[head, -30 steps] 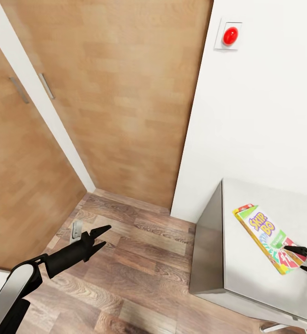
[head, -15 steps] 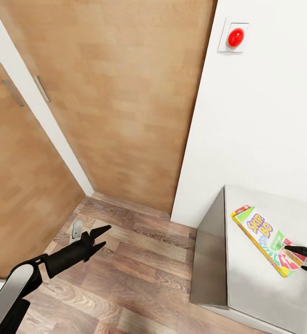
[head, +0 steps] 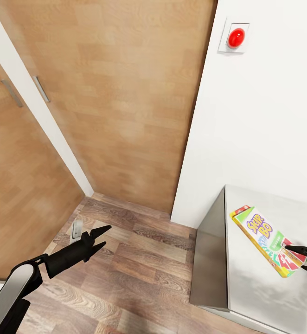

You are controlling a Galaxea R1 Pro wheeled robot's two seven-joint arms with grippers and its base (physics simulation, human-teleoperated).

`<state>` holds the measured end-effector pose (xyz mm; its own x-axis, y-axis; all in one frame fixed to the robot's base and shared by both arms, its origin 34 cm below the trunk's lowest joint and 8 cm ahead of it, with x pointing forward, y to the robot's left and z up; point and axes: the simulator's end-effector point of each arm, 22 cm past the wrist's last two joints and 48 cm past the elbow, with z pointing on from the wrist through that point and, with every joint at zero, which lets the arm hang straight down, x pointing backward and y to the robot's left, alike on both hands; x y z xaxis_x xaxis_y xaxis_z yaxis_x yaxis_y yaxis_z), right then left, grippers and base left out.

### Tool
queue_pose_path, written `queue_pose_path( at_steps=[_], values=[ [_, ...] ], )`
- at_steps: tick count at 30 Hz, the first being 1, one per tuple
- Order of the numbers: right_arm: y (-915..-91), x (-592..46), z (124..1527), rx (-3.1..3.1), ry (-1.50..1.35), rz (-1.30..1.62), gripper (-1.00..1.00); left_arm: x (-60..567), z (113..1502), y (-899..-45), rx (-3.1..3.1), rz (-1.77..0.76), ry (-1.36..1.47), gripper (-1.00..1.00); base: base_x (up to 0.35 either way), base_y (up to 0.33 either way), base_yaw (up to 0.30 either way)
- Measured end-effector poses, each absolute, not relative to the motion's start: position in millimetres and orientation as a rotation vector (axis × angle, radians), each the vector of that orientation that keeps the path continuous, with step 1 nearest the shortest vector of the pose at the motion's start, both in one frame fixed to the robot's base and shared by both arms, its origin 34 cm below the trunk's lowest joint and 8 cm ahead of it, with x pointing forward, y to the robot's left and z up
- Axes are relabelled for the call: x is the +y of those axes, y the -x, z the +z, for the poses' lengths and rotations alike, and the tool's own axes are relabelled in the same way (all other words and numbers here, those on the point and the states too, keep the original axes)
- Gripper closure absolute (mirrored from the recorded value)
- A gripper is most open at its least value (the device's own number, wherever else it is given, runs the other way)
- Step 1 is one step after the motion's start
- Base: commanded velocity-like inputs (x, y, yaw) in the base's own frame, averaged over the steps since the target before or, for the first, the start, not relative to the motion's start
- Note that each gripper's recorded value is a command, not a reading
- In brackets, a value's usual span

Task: Put all the toys in the child's room - the three board games (two on the bed and one on the table), the two jigsaw puzzles on the table, and the tennis ball on the table - inside the toy box on the table in the child's room.

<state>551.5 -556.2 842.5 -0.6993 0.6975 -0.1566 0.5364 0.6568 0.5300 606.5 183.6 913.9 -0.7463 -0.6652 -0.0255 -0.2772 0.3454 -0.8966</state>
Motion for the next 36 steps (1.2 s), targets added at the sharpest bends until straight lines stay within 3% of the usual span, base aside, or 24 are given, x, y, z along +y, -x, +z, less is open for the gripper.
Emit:
queue_pose_path(
  at_steps=[18, 36],
  values=[
    [-552.2, -557.2, 843.8, 2.528, -0.974, 0.644, -1.00, 183.6, 913.8, -606.4, 2.228, -1.369, 0.828, -1.00, 0.005, 0.000, 0.000],
    [-553.1, -557.1, 844.7, 2.526, -0.971, 0.644, -1.00, 184.2, 912.4, -606.1, 2.234, -1.359, 0.822, -1.00, 0.109, -0.030, 0.000]
  ],
)
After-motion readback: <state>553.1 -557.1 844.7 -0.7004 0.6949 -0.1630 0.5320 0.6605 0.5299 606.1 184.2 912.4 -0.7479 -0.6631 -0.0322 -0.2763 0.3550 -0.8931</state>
